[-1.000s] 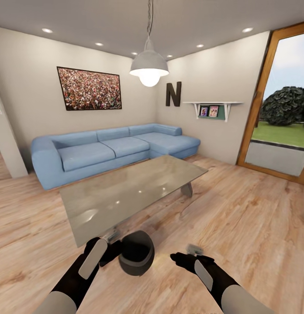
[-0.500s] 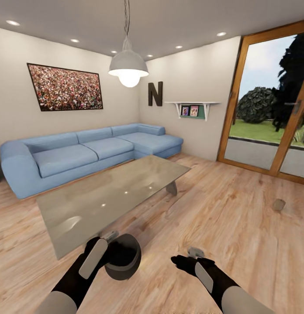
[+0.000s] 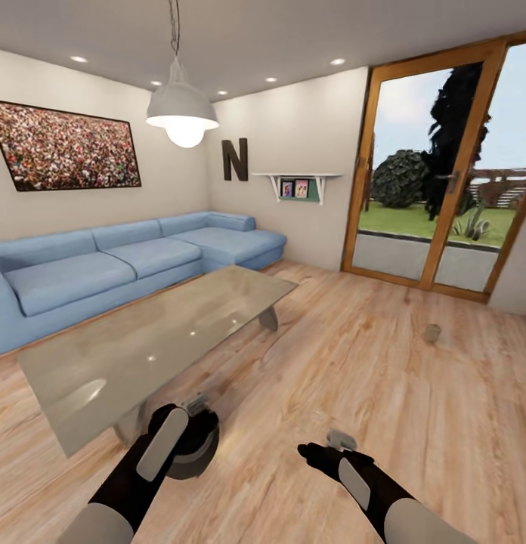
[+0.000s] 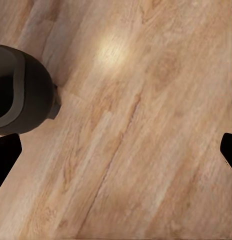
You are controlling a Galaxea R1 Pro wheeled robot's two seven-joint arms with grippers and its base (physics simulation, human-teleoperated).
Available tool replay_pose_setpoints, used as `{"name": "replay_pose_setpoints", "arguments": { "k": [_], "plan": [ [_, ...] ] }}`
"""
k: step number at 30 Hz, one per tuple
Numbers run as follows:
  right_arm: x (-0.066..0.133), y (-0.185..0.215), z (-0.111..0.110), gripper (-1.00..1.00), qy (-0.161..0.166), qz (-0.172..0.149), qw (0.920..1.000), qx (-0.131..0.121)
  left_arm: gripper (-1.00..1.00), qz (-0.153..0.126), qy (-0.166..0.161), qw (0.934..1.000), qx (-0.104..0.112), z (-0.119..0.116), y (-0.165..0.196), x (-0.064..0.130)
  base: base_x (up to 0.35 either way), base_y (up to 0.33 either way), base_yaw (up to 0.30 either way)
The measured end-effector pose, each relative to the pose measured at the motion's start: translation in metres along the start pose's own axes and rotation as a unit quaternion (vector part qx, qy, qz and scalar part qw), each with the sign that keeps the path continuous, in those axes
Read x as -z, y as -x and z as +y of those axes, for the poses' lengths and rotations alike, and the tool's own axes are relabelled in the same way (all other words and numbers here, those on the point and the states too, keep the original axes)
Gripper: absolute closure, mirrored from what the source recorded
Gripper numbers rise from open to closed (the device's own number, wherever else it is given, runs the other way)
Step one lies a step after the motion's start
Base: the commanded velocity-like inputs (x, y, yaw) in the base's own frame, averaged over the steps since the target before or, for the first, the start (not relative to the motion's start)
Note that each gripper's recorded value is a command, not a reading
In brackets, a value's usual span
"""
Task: Place each of the two pumpkins and all three candles from the living room inside a cabinet in the living room (use any cabinet), then make sure every cabinet is closed, and position the cauldron so it is next to a table in the living room.
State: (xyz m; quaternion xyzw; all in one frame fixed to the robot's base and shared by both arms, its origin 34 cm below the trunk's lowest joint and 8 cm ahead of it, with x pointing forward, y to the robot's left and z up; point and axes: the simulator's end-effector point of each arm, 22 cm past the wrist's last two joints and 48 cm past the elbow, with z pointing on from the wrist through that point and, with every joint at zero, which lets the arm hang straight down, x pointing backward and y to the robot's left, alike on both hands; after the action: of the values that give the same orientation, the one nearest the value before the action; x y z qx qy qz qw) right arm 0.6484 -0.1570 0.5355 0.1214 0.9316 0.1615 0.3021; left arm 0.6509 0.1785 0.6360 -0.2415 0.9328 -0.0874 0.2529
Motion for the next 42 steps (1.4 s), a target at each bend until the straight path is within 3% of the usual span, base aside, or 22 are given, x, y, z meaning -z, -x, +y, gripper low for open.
{"name": "replay_pose_setpoints", "arguments": {
  "k": [22,29,42],
  "plan": [
    [-0.005,-0.012,-0.006,-1.0,-0.005,0.012,0.9999,-0.005,-1.0,0.008,0.004,1.0,-0.003,0.002,-0.006,-0.007,-0.219,-0.064,-0.251],
    [-0.007,-0.016,-0.008,-1.0,-0.006,0.016,0.9998,-0.006,-1.0,0.011,0.003,0.9996,-0.026,-0.005,-0.015,-0.009,-0.032,0.0,-0.223],
    [-0.011,-0.022,-0.009,-1.0,-0.005,0.022,0.9997,-0.008,-1.0,0.016,0.007,0.9994,-0.029,-0.003,-0.02,-0.014,-0.109,0.0,-0.223]
  ]
}}
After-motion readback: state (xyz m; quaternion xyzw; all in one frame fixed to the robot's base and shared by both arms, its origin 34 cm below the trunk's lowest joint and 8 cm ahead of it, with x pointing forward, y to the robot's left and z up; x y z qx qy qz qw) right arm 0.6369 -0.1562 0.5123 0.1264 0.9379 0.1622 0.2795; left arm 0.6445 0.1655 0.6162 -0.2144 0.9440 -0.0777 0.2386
